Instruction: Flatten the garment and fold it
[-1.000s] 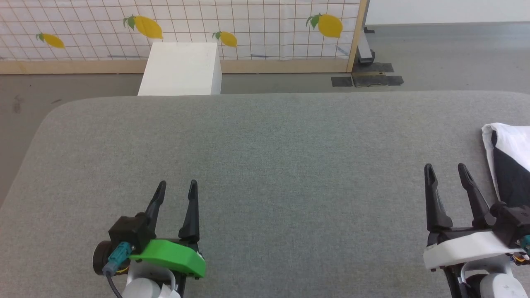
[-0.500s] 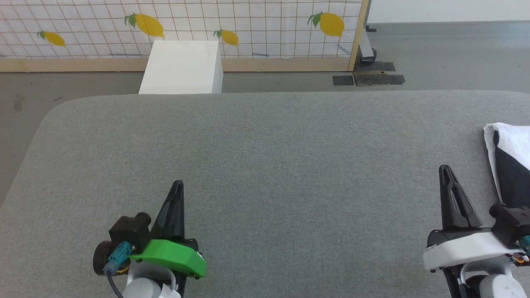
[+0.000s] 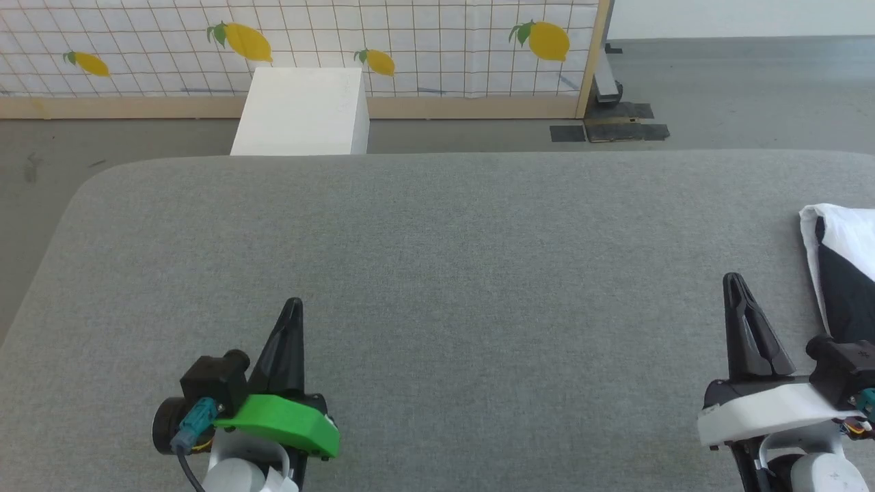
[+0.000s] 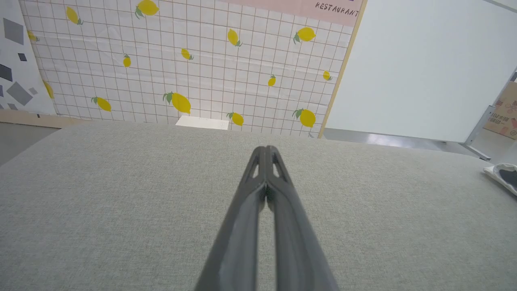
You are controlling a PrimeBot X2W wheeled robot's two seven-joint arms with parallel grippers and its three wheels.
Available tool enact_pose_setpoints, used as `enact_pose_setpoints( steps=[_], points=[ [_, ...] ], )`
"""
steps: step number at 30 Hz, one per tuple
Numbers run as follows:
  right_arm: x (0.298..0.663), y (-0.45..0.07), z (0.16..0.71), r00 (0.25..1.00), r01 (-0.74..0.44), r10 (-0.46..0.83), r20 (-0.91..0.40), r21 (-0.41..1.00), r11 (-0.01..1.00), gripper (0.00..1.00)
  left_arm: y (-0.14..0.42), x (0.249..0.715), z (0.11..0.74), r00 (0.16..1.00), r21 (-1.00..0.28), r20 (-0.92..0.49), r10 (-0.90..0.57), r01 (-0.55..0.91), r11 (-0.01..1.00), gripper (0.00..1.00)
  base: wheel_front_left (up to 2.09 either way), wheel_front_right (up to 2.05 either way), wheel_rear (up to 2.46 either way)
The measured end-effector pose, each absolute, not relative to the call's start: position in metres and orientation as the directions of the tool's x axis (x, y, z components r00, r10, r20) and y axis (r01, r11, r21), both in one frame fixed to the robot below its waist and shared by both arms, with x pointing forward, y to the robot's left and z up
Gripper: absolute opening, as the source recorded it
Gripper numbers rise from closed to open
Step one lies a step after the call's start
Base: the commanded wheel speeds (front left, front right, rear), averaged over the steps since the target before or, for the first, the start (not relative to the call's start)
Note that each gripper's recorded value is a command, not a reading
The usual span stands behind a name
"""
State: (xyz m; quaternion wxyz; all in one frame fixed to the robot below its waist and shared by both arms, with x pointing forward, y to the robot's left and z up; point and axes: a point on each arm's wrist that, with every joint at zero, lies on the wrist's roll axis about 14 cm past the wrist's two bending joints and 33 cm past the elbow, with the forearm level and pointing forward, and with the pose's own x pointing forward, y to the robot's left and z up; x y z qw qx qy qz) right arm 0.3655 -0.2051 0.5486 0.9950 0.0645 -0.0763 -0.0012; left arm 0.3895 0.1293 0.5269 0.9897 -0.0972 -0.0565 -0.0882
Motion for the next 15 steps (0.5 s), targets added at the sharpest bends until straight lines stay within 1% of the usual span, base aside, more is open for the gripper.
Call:
enact_pose_setpoints(
  steps=[15],
  points=[
    [0.3667,-0.1996,0.5470,0.991,-0.022,0.007,0.136,0.111,0.994,0.00,0.1333,0.3895,0.5312,0.980,-0.157,0.125,-0.156,0.174,0.972,0.00,0.00,0.00,0.00]
  ],
)
